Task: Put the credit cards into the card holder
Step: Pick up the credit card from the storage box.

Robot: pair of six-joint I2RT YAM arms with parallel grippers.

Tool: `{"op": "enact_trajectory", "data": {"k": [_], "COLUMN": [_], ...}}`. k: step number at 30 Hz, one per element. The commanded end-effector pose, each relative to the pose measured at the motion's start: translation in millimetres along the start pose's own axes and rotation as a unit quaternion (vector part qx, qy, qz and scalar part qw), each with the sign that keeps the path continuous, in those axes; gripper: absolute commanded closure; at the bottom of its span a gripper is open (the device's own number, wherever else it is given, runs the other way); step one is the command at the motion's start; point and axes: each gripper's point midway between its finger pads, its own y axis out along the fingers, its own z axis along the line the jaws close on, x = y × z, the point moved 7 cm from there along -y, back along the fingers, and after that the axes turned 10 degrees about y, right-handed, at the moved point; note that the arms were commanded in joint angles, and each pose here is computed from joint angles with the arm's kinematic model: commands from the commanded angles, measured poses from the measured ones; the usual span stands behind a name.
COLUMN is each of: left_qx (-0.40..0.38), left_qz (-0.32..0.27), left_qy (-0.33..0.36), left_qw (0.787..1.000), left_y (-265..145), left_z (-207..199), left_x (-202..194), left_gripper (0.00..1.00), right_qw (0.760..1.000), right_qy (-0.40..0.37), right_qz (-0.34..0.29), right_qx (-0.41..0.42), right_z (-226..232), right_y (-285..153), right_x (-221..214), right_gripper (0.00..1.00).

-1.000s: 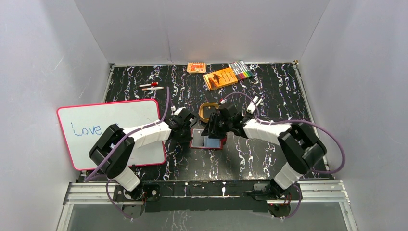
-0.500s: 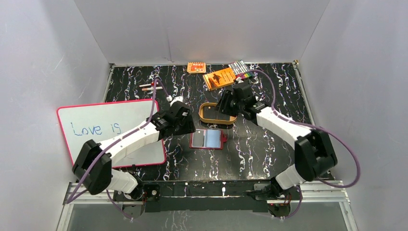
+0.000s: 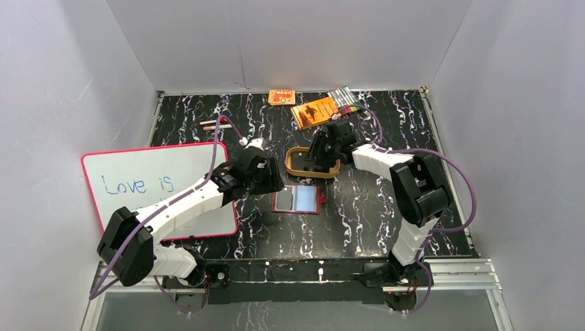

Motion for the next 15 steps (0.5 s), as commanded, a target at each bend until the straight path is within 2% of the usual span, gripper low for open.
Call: {"op": "enact_trajectory", "data": {"k": [1,11,15], "left_qx": [-0.017,-0.009,-0.004], "left_qz": [-0.011,0.0,0.001], "left_qy": [0.009,0.008,0.008], "left_qw": [1.0,1.0,1.0], "left_y": [-5,1,2], "left_z": [-4,-1,0], "left_x": [3,-2,-2], "left_gripper": [0.44,0.45,0.46], "right_qw": [0.998,0.999,0.999], "right_qy": [-0.013,-0.011,-0.014], "right_qz": [-0.028,-0.01,-0.003], "right_qx": [0.047,0.044,0.039], "right_z": [20,16,15], "right_y": [5,20,24], "right_x": [22,22,21], "right_gripper": [0.42,0.46,0.51]}}
